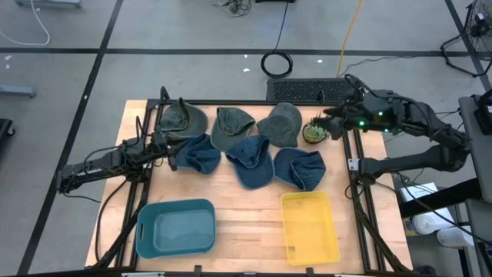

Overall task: Pick & Place hat
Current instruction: Put the right dark blue cap into the blue bin

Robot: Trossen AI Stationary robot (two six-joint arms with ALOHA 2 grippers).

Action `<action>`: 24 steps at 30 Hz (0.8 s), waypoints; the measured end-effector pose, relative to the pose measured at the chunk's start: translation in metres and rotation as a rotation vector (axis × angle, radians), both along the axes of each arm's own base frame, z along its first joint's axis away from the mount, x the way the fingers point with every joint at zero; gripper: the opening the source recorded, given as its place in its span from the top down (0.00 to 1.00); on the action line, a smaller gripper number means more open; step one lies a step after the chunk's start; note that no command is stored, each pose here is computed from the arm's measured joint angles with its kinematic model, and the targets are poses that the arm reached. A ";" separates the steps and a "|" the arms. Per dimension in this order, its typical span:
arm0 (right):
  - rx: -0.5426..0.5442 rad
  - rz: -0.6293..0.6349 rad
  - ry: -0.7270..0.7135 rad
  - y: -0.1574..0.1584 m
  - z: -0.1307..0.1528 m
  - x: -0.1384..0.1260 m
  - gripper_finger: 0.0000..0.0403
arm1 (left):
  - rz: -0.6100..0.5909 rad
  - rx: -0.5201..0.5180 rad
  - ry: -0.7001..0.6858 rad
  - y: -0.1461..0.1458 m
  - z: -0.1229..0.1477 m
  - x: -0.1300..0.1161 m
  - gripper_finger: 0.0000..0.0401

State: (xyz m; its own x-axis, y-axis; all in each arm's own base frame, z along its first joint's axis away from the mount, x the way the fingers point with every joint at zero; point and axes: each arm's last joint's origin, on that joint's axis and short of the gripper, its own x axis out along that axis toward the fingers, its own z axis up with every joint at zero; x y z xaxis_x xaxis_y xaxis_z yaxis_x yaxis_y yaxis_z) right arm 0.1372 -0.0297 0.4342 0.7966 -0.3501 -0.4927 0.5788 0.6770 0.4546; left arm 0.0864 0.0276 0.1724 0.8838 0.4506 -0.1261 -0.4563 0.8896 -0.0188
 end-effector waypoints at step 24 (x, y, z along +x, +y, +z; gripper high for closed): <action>0.534 -0.161 -0.093 0.027 -0.019 0.072 0.21 | 0.000 0.000 0.000 0.000 0.000 0.000 0.82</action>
State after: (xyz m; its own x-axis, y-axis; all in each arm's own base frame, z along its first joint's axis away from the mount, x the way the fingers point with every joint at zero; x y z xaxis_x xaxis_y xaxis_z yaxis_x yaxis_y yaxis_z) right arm 0.2088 -0.0026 0.4156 0.8024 -0.1923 -0.5650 0.5968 0.2449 0.7641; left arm 0.0864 0.0276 0.1724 0.8838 0.4506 -0.1262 -0.4563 0.8896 -0.0188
